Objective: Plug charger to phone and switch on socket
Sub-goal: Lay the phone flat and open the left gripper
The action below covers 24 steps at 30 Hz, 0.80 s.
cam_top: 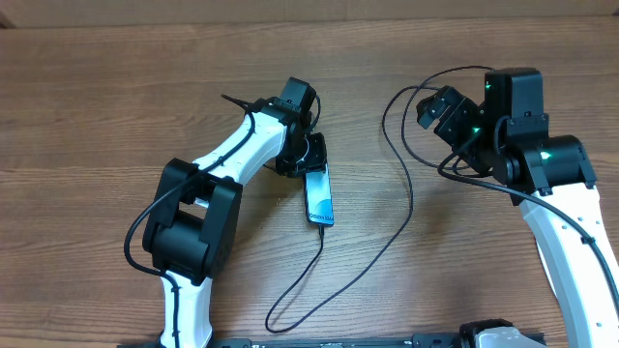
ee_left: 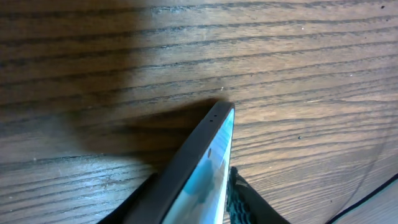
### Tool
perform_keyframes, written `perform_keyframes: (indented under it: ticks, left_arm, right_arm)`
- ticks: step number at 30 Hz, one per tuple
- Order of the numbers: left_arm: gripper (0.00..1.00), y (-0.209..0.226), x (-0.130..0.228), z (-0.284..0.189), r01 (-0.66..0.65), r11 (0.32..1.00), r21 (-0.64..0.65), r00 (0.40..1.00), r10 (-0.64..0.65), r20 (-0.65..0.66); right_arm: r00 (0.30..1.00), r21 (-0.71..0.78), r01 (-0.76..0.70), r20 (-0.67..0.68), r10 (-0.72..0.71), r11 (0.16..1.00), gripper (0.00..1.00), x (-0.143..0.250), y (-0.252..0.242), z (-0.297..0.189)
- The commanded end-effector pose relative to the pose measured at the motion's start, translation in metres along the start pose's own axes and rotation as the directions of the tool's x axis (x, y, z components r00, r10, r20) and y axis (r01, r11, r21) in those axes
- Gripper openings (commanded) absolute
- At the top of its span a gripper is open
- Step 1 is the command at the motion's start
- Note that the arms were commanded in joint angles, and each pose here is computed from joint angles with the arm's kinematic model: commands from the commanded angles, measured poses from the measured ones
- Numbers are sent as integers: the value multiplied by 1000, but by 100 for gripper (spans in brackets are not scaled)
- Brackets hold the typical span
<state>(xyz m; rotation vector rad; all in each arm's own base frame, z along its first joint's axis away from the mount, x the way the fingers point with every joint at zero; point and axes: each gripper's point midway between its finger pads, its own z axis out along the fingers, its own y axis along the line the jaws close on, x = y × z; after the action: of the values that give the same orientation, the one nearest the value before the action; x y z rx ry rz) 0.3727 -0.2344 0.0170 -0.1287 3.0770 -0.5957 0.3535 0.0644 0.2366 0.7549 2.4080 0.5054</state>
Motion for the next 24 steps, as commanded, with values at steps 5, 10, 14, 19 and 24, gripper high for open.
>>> perform_keyframes:
  ticks: [5,10,14,19,24]
  left_arm:
    - [44,-1,5,3,-5,1000,-1,1000,5,-14]
    - [47,-1,5,3,-5,1000,-1,1000,5,-14]
    - [47,-1,5,3,-4,1000,-3,1000,4,-17]
    - [47,-1,5,3,-4,1000,-3,1000,4,-16]
    - [63,2,3,2,3,1000,-2,1000,-3,-13]
  right_arm:
    - [1000,-1,10,9,-10,1000,100,-2,2,-1]
    - [1000,-1,10,9,-10,1000,100,-2,2,-1]
    - [1000,-1,10,9,-10,1000,100,-2,2,-1]
    - [1000,-1,10,9,-10,1000,100,-2,2,-1]
    - [1000,-1,10,9,-10,1000,100,-2,2,-1]
